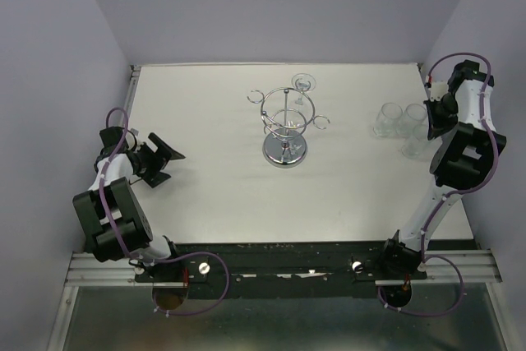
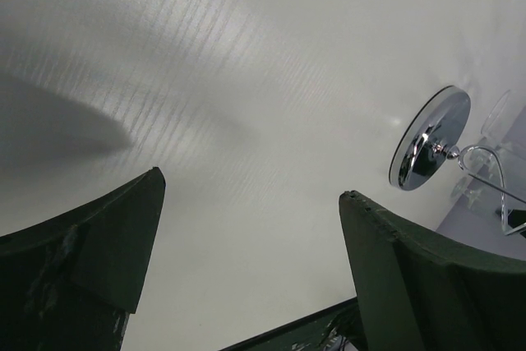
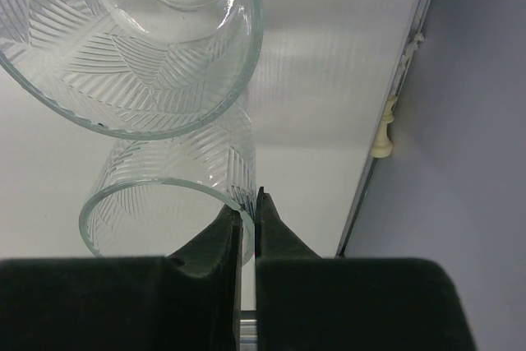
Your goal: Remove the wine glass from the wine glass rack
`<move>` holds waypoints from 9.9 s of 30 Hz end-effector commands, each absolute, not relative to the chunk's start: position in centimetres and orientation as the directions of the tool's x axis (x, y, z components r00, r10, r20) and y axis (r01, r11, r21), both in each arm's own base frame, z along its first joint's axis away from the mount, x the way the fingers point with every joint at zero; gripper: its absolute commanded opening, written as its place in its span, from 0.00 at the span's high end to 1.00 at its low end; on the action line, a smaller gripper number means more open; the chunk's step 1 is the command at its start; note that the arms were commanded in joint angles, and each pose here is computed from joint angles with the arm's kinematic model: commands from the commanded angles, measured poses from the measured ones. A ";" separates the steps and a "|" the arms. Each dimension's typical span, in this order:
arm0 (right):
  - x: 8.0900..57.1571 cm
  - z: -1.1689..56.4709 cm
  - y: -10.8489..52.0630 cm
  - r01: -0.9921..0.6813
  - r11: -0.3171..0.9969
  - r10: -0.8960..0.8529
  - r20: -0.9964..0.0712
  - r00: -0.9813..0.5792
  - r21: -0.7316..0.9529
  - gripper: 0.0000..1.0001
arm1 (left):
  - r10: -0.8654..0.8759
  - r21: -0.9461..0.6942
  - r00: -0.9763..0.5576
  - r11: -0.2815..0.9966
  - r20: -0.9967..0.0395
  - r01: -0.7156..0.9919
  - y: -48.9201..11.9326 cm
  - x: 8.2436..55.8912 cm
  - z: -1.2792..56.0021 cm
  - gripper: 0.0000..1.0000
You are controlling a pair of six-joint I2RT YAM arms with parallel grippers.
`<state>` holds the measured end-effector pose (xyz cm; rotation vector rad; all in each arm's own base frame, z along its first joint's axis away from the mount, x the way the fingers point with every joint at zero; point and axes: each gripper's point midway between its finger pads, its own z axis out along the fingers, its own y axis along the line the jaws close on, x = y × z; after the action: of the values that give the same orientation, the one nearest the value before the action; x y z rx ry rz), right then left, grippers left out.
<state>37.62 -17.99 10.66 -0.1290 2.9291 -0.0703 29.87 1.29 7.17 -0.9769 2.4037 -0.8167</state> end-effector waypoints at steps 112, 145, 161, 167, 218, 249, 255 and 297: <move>33.1 23.3 18.7 -0.692 0.711 -0.372 -0.768 -0.522 0.125 0.10 | 0.438 0.125 -0.419 0.794 -0.795 0.594 -21.1 52.7 25.2 0.01; 37.5 28.1 16.2 -0.845 0.533 -0.208 -0.975 -0.077 -0.047 0.12 | 0.105 -0.090 -0.554 0.945 -0.826 0.313 -8.2 42.3 21.4 0.01; 40.7 23.9 18.0 -0.882 0.437 -0.130 -0.983 0.130 -0.175 0.22 | 0.210 0.042 -0.663 0.965 -0.718 0.260 -2.8 44.5 17.5 0.01; 42.3 22.6 18.4 -0.889 0.430 -0.099 -0.987 0.127 -0.157 0.30 | 0.266 0.058 -0.677 0.947 -0.687 0.315 -3.7 44.0 16.7 0.01; 43.5 25.0 21.1 -0.912 0.393 -0.041 -0.993 0.113 -0.120 0.99 | 0.355 0.120 -0.668 0.921 -0.654 0.372 -5.3 43.3 14.9 0.01; 49.8 25.6 18.5 -0.740 0.652 -0.064 -0.984 0.163 -0.165 0.99 | 0.387 0.120 -0.644 0.900 -0.660 0.418 -7.2 43.3 14.6 0.01; 50.1 25.3 20.1 -0.745 0.649 -0.030 -0.983 0.179 -0.156 0.99 | 0.406 0.130 -0.634 0.891 -0.658 0.435 -7.9 43.4 14.7 0.01; 44.3 31.1 14.2 -0.518 0.817 -0.240 -0.966 0.092 -0.252 0.99 | 0.405 0.224 -0.405 0.878 -0.820 0.424 -8.3 41.7 23.7 0.01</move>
<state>47.26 15.25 29.32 -0.5898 1.4650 0.2732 42.33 -7.82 19.75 0.5916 2.1894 -0.0227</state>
